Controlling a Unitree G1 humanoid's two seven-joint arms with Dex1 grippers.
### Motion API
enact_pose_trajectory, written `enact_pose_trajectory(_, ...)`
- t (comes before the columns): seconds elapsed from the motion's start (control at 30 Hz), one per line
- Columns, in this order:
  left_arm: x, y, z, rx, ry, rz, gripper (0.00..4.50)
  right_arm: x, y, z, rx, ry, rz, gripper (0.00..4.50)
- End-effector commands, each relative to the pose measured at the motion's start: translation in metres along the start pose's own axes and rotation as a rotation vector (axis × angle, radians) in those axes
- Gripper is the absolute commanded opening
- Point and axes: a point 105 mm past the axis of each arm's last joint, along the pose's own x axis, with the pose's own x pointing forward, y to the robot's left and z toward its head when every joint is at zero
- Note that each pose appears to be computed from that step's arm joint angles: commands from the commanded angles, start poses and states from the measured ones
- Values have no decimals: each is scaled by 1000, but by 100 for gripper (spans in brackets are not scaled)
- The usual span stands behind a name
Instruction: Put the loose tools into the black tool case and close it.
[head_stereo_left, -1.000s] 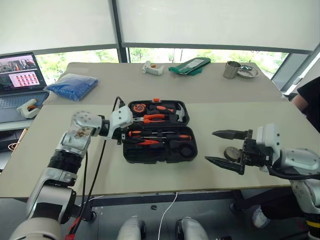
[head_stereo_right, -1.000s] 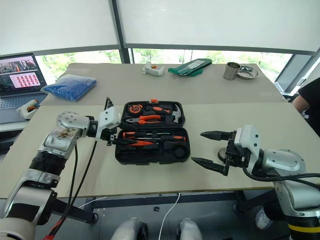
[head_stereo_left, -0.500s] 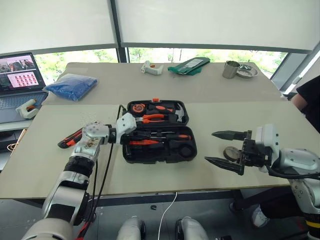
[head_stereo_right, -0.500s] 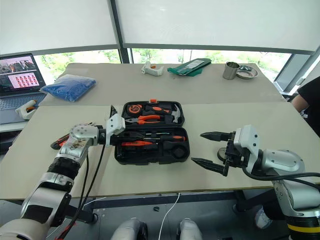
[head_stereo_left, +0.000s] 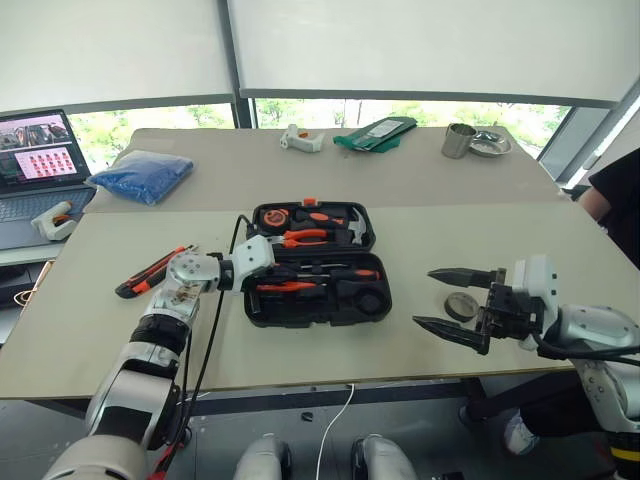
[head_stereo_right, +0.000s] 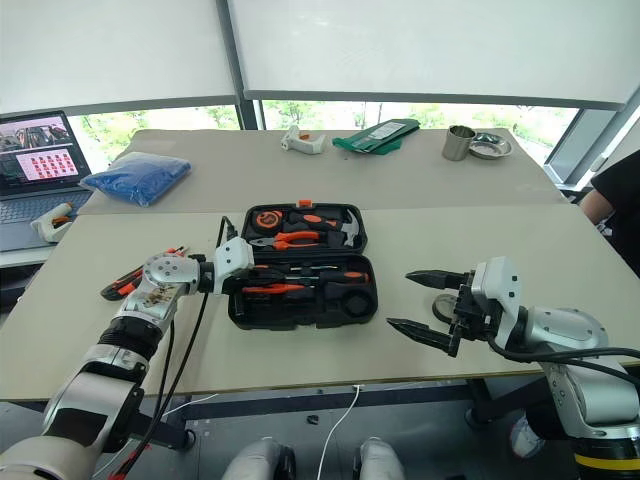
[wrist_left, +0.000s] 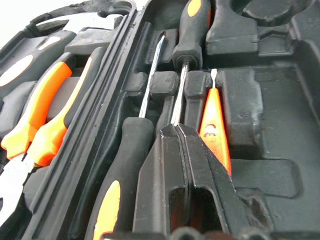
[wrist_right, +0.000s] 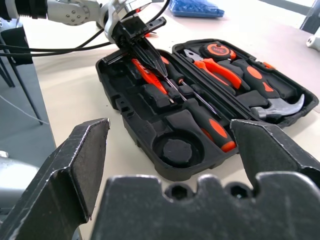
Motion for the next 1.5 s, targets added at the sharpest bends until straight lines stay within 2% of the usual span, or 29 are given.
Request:
enact_pose_trajectory(0.03,-21,6,5,-89,-137,91,27,-5,-7,8,-67,-38,-37,450)
enact_pose_trajectory(0.13,-50,11,14,-63,-238,177,95,-6,-9,7,-94,-56,-56,450)
enact_pose_trajectory(0.2,-81,10,13,-56,-272,253,177,-7,-8,3,-111,-63,-59,450)
enact_pose_trajectory(0.37,-139,-8,-9,-160,-208,391,337,-5,-5,3,-117,-126,-65,450)
enact_pose_trajectory(0.47,-190,-25,-31,-250,-150,630,448,2,3,4,-115,-195,-59,450)
enact_pose_trajectory(0.7,-276,-88,-74,-442,24,1045,448,13,24,16,-65,-336,-25,450)
enact_pose_trajectory(0.83,-292,-100,-80,-512,65,1131,448,21,33,24,-88,-402,-29,450)
enact_pose_trajectory(0.93,-291,-85,-77,-529,60,1155,448,24,32,27,-84,-428,-56,450)
enact_pose_trajectory(1.1,-269,-38,-71,-585,39,1037,448,28,28,32,-69,-405,-35,450)
enact_pose_trajectory(1.3,-235,17,-72,-584,156,838,448,28,24,35,-77,-381,-38,450)
enact_pose_trajectory(1.5,-192,42,-85,-622,305,661,448,26,24,36,-82,-362,-42,450)
